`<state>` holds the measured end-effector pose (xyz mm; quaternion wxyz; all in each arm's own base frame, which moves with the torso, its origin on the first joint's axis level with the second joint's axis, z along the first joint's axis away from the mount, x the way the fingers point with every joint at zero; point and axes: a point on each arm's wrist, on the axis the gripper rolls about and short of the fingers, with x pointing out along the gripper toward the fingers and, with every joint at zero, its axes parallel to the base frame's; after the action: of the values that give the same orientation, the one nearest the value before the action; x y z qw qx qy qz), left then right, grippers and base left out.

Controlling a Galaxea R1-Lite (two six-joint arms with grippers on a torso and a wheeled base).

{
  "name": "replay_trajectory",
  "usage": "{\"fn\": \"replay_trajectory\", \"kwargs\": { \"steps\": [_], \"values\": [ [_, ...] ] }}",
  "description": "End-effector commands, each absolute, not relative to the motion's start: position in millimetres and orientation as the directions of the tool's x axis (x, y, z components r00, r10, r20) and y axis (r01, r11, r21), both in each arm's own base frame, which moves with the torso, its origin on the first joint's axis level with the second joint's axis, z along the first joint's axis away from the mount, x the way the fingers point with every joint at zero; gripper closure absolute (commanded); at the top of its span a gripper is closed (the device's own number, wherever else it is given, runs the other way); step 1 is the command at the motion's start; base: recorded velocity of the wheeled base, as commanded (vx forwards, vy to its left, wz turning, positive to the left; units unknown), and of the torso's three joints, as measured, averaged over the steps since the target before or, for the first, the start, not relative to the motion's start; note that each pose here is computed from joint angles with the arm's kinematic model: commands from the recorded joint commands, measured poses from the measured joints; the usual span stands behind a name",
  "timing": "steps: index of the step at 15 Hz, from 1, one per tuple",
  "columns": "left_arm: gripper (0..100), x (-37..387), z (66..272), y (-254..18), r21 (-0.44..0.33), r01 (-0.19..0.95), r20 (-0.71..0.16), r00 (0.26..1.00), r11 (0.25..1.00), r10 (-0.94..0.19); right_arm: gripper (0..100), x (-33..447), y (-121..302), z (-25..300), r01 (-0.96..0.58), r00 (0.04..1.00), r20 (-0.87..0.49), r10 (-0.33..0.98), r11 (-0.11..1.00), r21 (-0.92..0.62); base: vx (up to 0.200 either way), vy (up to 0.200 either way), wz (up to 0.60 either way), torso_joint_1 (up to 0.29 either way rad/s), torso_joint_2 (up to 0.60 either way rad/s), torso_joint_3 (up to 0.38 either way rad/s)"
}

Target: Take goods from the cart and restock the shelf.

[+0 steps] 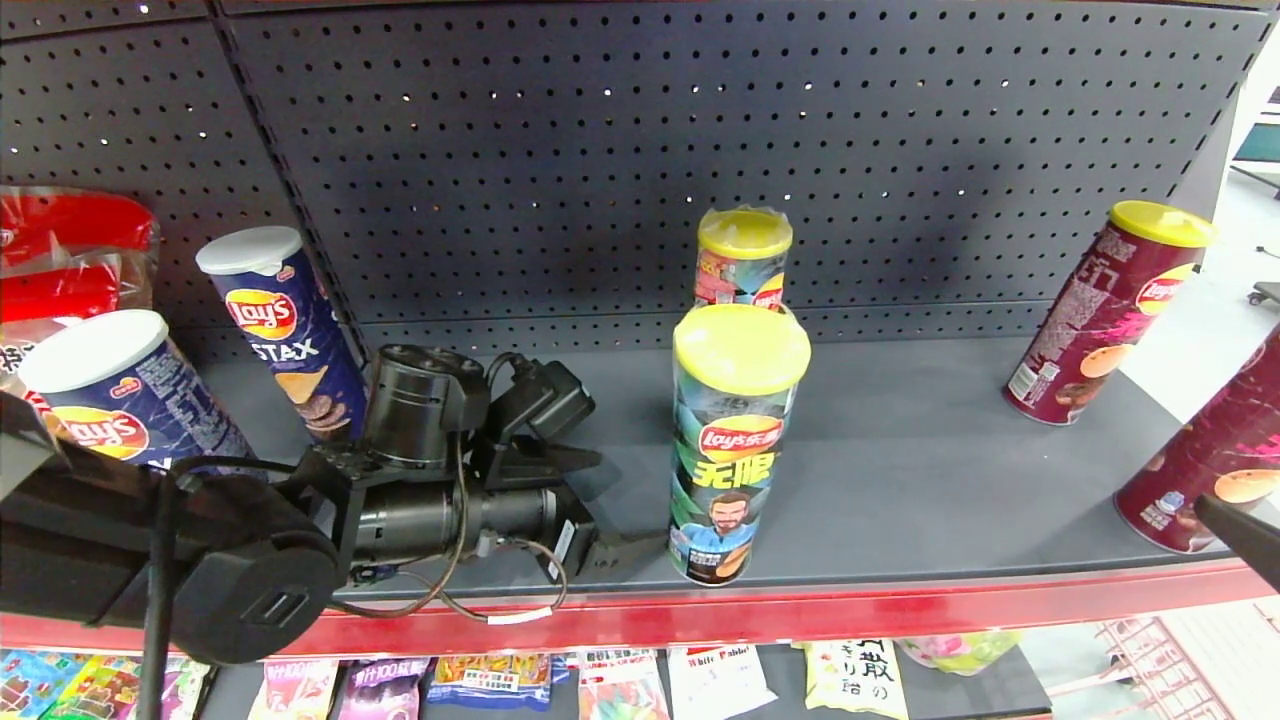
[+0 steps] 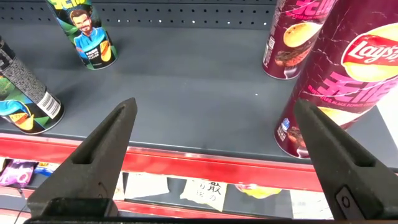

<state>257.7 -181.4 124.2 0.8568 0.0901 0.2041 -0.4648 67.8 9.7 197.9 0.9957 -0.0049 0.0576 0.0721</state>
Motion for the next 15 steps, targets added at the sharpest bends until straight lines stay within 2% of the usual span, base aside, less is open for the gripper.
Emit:
{"fn": "replay_trajectory", "kwargs": {
  "steps": [1, 15],
  "values": [
    [0, 258.6, 124.5, -182.1, -0.034, 0.834, -0.431, 0.485, 0.551, -0.761, 0, 68.3, 9.9, 197.7, -0.145, 0.983, -0.118, 0.144, 0.989, -0.001, 0.000, 0.000, 0.00, 0.000, 0.00, 0.000],
    [0, 266.5, 125.0, -189.1, -0.029, 0.836, -0.422, 0.487, 0.548, -0.765, 0, 68.2, 10.1, 197.7, -0.148, 0.982, -0.118, 0.147, 0.989, 0.005, 0.000, 0.000, 0.00, 0.000, 0.00, 0.000]
  ]
}}
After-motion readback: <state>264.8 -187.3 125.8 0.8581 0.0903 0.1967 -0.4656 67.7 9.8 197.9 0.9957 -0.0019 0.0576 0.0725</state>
